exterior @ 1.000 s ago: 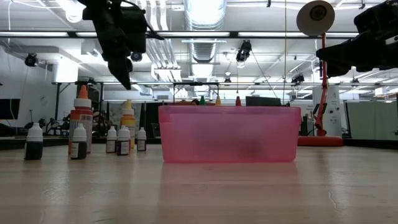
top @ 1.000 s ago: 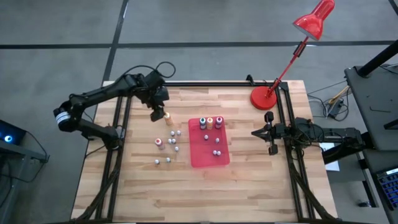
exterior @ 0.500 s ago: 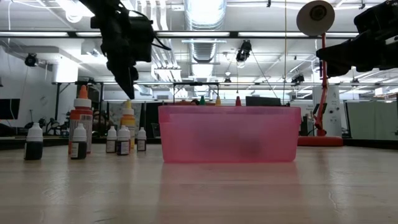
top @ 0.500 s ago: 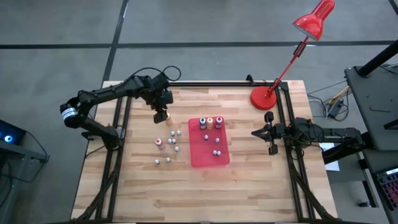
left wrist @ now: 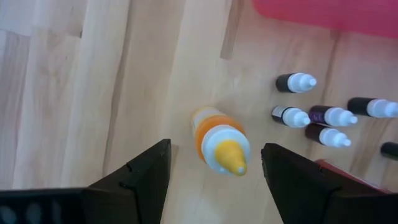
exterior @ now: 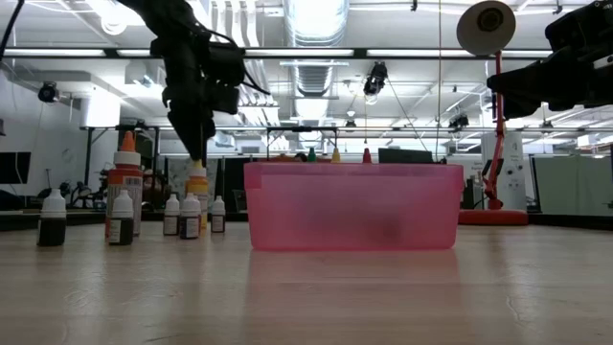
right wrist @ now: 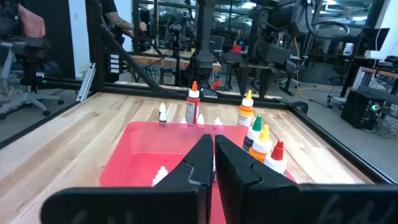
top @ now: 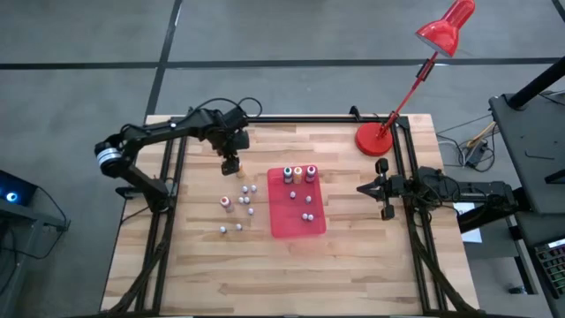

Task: Pick & Place food coloring
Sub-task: Put the large yellow food coloring bottle into the red bin

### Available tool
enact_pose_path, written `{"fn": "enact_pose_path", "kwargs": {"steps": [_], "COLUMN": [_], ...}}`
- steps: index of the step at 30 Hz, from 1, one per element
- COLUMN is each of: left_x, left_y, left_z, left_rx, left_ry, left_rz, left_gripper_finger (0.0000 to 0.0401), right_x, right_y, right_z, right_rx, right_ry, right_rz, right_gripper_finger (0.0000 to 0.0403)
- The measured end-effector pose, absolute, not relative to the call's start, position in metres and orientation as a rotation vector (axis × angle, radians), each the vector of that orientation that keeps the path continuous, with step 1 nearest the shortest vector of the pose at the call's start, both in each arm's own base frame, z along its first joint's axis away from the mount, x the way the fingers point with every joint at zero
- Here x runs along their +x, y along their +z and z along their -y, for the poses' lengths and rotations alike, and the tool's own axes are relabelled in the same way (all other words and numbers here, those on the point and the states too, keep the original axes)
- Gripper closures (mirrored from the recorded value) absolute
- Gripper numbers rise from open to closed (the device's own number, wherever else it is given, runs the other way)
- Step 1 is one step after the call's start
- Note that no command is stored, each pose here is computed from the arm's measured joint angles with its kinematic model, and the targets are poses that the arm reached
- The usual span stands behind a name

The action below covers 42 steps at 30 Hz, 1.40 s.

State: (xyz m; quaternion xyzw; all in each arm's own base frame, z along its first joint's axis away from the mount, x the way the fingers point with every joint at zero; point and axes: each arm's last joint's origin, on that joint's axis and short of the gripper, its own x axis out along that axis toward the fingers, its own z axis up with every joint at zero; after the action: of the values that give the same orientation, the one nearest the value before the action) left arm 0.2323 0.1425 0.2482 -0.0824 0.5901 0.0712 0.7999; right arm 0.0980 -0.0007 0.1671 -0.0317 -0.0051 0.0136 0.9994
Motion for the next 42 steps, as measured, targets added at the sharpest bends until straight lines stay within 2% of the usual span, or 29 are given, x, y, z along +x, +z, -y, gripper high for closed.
{"fn": "enact_pose_path", "kwargs": {"steps": [17,28,42], "left_x": [0.235,0.232,0.236], "left_y": [0.244,0.227,0.228], "left_z": [-0.144,-0.136,-0.139], "left_rx": [-0.184,-0.204,-0.189], "left_ry": [0.155,0.139,0.166], "left_rz": [-1.27,-1.311,-1.263], "left_gripper_finger": [0.0179,0.0179,0.0179], "right_x": [0.098,0.098,0.098], "right_y": [0.167,0.167,0.167], "right_z": [0.001,0.001,0.001], "right_rx": [-0.063,-0.062,-0.062], "right_ry": [0.027,0.028,0.027], "right_rz": [0.01,0.01,0.01], "right_gripper_finger": [0.0394,0.0394,0.0394]}}
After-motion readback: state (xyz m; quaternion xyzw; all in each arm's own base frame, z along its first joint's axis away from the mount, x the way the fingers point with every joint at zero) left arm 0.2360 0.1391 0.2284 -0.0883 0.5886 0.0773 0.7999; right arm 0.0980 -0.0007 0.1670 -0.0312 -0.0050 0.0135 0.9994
